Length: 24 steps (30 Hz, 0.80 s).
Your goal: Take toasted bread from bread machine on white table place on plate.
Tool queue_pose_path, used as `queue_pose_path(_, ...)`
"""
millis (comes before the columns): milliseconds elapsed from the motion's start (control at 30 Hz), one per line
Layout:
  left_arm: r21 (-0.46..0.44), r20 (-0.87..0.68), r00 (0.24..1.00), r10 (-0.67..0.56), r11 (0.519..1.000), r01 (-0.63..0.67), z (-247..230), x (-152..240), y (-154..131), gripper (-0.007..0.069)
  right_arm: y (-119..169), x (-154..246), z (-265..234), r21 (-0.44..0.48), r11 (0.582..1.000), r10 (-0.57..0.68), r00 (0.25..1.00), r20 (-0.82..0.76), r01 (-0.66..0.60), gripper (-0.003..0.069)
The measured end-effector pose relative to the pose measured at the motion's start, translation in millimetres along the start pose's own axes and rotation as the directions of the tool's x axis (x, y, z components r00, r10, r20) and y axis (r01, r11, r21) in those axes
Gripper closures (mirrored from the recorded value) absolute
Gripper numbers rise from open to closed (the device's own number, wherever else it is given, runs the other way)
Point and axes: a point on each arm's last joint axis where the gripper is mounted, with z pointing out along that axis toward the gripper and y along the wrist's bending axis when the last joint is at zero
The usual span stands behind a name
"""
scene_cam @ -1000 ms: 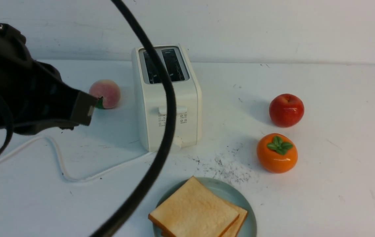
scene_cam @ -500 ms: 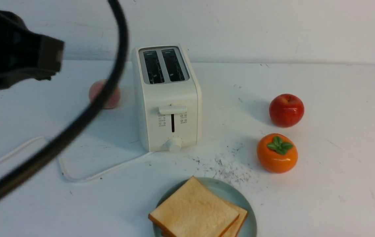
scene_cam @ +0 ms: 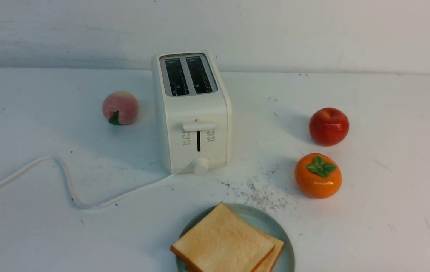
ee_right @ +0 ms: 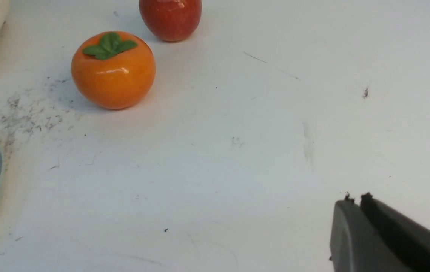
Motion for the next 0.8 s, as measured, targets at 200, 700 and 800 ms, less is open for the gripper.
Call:
queue_pose_path(200,0.145,0.085,0.989,-0.124,0.983,0.111,31,69,21,0.0638,0,0,0,0.000,1.000,0.000,1.000,0.000,0.000,0.0626)
queue_pose_path(700,0.156,0.010,0.993,-0.114,0.981,0.111,69,135,42,0.0631,0,0,0,0.000,1.000,0.000,1.000,0.001,0.000,0.0606)
queue_pose_path(800,0.136,-0.007,0.996,-0.092,0.986,0.092,71,141,45,0.0628,0,0,0,0.000,1.000,0.000,1.000,0.001,0.000,0.0602)
